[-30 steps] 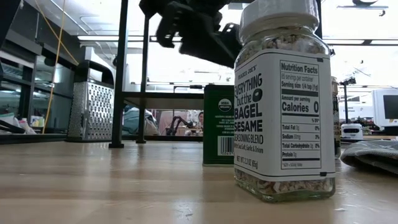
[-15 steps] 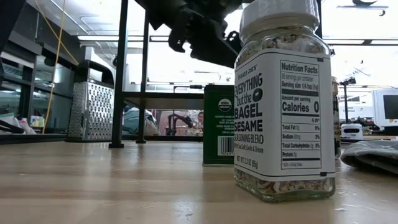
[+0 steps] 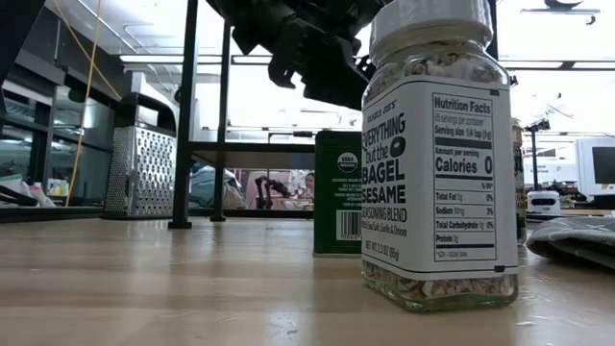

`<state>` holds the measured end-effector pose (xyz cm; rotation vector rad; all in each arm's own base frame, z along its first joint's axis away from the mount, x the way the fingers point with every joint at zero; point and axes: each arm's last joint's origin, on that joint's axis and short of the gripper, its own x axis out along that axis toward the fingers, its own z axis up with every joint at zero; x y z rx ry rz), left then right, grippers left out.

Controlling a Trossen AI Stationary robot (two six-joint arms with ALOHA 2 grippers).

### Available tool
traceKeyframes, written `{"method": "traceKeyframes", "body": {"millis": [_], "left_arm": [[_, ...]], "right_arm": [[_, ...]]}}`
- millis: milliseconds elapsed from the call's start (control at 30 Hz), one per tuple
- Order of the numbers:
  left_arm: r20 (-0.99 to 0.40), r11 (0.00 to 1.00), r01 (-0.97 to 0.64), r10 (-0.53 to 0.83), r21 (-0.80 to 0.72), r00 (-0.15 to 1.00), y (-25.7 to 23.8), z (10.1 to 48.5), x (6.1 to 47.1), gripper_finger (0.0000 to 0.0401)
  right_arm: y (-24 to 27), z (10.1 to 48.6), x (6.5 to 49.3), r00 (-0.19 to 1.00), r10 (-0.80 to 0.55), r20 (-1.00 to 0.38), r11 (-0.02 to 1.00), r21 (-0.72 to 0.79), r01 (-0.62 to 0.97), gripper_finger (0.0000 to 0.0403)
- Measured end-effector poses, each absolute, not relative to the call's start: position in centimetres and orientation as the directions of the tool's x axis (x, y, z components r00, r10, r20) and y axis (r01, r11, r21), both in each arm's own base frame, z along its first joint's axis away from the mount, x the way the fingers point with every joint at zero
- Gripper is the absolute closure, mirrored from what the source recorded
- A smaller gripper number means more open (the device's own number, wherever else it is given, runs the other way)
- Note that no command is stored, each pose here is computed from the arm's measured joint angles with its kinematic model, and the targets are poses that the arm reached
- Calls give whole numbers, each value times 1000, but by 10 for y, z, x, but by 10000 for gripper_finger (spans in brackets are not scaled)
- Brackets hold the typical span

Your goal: Shelf spices

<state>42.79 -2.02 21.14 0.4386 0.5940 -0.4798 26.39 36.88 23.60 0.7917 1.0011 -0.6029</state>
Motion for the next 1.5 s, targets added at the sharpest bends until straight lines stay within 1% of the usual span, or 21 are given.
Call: {"method": "traceKeyframes", "body": {"millis": [133, 200, 333, 400, 467, 500, 567, 633, 767, 900, 1000, 1133, 1233, 1433, 1500], "left_arm": [[-616, 804, 538, -296, 253, 731, -19, 212, 428, 121], [-644, 819, 533, -292, 213, 707, -19, 211, 425, 121], [-744, 851, 525, -344, 10, 573, -20, 224, 399, 121], [-790, 854, 519, -346, -42, 506, -23, 235, 382, 121], [-816, 857, 514, -330, -48, 474, -28, 246, 369, 121], [-815, 868, 494, -327, -58, 478, -31, 250, 365, 121], [-774, 891, 441, -356, -111, 524, -39, 259, 359, 121], [-732, 905, 402, -367, -138, 573, -55, 258, 353, 121], [-725, 951, 300, -257, -73, 639, -90, 229, 341, 121], [-625, 975, 212, -204, -63, 754, -109, 222, 339, 121], [-645, 984, 167, -170, -66, 745, -112, 212, 337, 121], [-635, 986, 145, -166, -85, 754, -114, 208, 342, 121], [-662, 988, 126, -150, -85, 734, -118, 193, 345, 121], [-660, 989, 124, -147, -83, 737, -128, 174, 352, 121], [-642, 990, 119, -143, -80, 753, -129, 172, 355, 121]], "right_arm": [[369, 236, 264, 423, -87, -902, 582, 298, 756, 160], [369, 236, 264, 423, -87, -902, 582, 299, 756, 160], [369, 236, 264, 424, -85, -902, 581, 300, 756, 160], [369, 236, 264, 424, -85, -902, 584, 300, 754, 160], [369, 236, 264, 423, -85, -902, 597, 293, 746, 160], [369, 236, 264, 423, -85, -902, 600, 292, 745, 160], [369, 236, 263, 420, -89, -903, 605, 286, 743, 160], [368, 236, 263, 419, -91, -903, 606, 284, 744, 160], [368, 236, 263, 419, -91, -903, 605, 284, 744, 160], [368, 236, 263, 419, -90, -903, 604, 285, 744, 160], [368, 236, 263, 416, -95, -904, 606, 279, 745, 160], [368, 236, 263, 415, -97, -905, 607, 277, 745, 160], [367, 236, 263, 409, -106, -906, 608, 266, 748, 160], [367, 236, 262, 408, -107, -907, 607, 266, 749, 160], [367, 236, 262, 408, -107, -907, 607, 266, 749, 160]]}}
